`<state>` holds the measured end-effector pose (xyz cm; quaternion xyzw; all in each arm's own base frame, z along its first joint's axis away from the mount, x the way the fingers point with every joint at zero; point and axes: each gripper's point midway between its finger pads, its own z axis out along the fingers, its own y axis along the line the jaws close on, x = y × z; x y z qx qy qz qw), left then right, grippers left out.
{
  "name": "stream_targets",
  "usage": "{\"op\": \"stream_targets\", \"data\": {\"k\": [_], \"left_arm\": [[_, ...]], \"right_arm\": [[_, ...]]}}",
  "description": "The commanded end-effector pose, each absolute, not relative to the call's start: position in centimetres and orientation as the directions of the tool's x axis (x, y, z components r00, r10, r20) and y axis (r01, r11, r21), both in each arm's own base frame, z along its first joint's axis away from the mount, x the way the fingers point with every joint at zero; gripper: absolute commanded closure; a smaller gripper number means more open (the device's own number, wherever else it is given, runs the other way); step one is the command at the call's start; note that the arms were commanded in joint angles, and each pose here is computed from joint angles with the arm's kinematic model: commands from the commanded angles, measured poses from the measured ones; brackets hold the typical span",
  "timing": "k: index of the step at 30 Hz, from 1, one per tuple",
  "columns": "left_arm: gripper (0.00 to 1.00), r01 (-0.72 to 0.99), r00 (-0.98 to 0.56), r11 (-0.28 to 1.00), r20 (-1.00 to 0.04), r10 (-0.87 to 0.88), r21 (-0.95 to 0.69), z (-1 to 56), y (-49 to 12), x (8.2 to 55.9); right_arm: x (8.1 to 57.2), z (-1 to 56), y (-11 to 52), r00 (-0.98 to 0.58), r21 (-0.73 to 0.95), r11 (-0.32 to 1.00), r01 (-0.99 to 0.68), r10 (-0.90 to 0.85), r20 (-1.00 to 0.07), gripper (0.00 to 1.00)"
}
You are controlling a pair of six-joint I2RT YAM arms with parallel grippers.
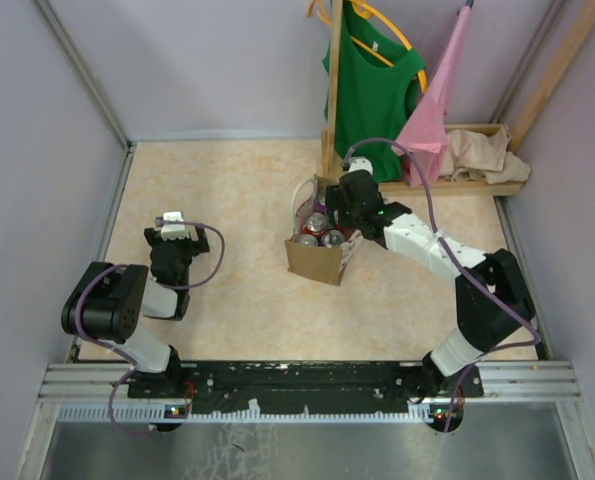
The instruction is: Take the beverage out of the canvas bag
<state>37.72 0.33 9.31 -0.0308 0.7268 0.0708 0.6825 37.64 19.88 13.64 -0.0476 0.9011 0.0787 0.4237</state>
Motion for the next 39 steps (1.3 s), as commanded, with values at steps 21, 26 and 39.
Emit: {"op": "stream_targets", "data": {"k": [21,26,39], "left_arm": [[0.00,-0.150,-0.042,0.988,-0.998,0.039,0.045,9.7,0.4,37.7],[0.00,-0.148,-0.042,0.988,-0.998,0.039,0.045,9.7,0.4,37.7],[0.00,-0.148,-0.042,0.988,-0.998,0.039,0.045,9.7,0.4,37.7]], "right_arm": [[39.5,8.3,19.7,-0.733,0.037,0.996,-0.083,-0.036,-0.680,0.28],[38.5,6.9,19.1,-0.760,0.018,0.997,-0.079,-0.049,-0.648,0.34],[39.8,9.5,19.6,-0.728,0.013,0.995,-0.100,-0.064,-0.683,1.00]]}}
